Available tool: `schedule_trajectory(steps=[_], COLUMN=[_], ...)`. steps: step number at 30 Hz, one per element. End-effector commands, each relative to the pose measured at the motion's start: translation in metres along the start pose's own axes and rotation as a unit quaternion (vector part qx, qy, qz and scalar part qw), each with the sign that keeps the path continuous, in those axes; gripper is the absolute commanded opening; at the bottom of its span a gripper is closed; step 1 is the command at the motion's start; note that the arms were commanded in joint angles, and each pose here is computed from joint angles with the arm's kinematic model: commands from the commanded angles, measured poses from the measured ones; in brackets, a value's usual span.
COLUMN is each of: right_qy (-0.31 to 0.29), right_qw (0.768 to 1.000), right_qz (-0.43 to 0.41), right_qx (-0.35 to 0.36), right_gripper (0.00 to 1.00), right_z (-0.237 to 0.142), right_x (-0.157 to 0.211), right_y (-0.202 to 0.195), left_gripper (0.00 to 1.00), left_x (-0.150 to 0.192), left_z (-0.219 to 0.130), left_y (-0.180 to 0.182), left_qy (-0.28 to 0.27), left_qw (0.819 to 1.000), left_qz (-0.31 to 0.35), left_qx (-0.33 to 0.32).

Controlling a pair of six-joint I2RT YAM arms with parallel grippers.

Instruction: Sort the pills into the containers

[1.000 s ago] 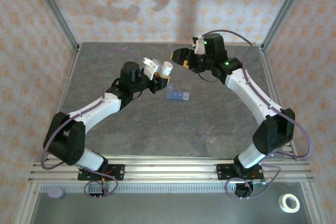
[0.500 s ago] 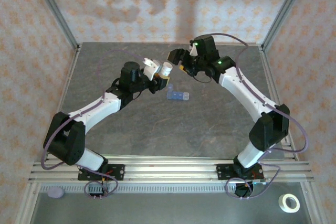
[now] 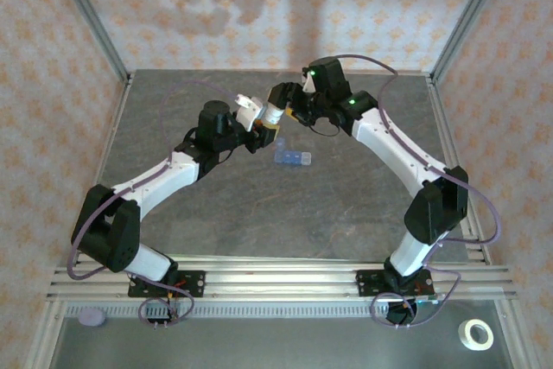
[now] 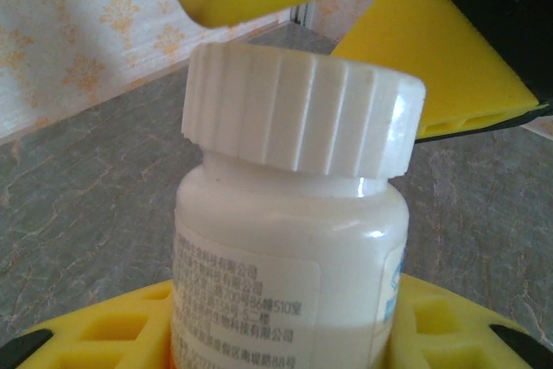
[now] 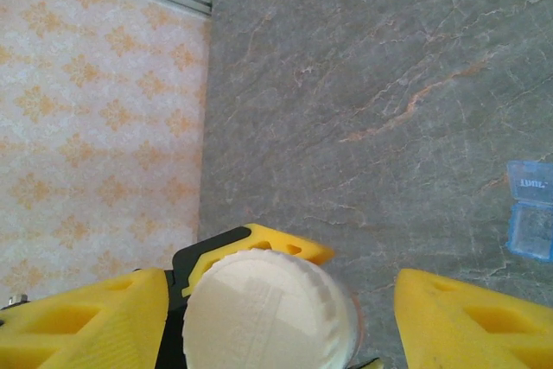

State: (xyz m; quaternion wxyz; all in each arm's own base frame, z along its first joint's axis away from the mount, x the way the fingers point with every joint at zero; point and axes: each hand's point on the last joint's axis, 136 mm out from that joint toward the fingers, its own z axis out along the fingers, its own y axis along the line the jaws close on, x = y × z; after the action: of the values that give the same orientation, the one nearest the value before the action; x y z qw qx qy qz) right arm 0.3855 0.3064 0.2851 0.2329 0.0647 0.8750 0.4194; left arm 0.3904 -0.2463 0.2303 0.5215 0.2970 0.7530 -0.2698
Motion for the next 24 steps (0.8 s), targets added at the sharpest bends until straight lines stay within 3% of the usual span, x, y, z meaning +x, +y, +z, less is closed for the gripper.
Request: schedule_trajectory(steps=[1, 15, 24], right_qy=[-0.003, 0.023, 0.029], right_qw=[1.0, 0.999, 0.993], right_qz=[-0.006, -0.022, -0.106], right_qx=[-0.013, -0.02, -0.038], right_gripper=[0.68, 0.45, 0.39], right_z=[0.0, 0.004, 0.002], right_x=[-0.003, 0.011, 0.001], right_y=[0.013, 0.013, 0.007], left_gripper=[0.0, 0.0, 0.0], left_x=[-0.022, -0.025, -0.031], left_z=[-0.002, -0.002, -0.007], left_y=[-0.001, -0.001, -0.011], left_qy=[-0.027, -0.033, -0.039], left_qw=[1.0, 0.999, 0.999], left_qz=[0.015, 0.013, 0.003], left_qx=[0.002, 0.002, 0.029])
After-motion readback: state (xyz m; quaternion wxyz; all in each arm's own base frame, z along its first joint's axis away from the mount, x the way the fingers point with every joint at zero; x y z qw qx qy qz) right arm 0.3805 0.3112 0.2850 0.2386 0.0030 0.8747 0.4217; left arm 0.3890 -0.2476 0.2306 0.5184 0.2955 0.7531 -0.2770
